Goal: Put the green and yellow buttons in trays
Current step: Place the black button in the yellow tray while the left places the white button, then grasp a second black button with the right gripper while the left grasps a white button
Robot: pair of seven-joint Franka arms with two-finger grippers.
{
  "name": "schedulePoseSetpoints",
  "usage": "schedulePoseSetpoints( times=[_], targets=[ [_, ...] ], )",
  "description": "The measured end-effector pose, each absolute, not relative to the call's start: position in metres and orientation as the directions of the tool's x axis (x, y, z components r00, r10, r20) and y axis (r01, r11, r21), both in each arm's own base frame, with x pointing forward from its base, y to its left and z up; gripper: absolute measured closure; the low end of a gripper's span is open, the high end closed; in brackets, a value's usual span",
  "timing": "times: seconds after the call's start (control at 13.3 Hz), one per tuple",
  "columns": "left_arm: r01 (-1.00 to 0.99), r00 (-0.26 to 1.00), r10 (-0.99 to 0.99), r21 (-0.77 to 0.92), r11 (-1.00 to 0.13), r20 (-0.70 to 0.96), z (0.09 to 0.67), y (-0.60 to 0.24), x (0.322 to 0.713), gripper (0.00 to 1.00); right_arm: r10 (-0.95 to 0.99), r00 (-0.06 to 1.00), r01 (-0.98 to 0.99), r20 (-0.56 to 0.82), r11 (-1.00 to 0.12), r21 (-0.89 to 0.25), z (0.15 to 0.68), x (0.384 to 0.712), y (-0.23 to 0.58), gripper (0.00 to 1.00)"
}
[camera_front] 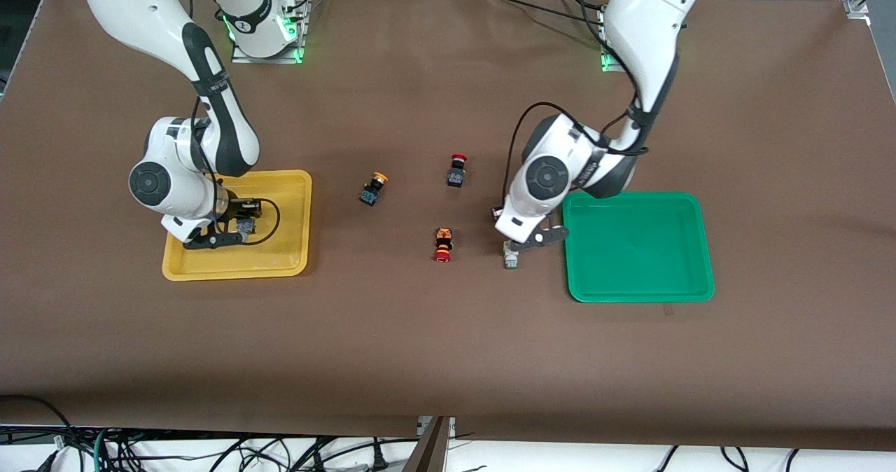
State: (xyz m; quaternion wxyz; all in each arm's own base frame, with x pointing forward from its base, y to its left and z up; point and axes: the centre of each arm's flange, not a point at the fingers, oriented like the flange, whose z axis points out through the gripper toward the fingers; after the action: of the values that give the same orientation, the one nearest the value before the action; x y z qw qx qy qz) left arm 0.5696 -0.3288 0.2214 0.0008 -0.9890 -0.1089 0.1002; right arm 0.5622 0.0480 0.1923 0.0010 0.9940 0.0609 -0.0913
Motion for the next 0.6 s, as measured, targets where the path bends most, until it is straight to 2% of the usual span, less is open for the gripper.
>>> schedulePoseSetpoints(
  times=[0.3, 0.45, 0.6],
  targets=[
    [-0.024, 0.963, -0.038, 0.054, -0.998, -0.266, 0.264, -0.179, 0.618, 0.71, 0.016, 0.967, 0.002, -0.253, -0.999, -0.053, 0.289, 0.594, 0.096, 0.05],
    [-0.094, 0.952, -0.117, 0.094, -0.991, -0.283, 0.254, -0.125, 0.623, 0.71, -0.086, 0.962, -0.107, -0.259, -0.992, -0.065, 0.306, 0.590, 0.150, 0.04],
    [-0.114, 0.942, -0.142, 0.107, -0.988, -0.305, 0.239, -0.108, 0.619, 0.70, -0.175, 0.944, -0.195, -0.281, -0.980, -0.044, 0.292, 0.573, 0.212, 0.04]
  ],
)
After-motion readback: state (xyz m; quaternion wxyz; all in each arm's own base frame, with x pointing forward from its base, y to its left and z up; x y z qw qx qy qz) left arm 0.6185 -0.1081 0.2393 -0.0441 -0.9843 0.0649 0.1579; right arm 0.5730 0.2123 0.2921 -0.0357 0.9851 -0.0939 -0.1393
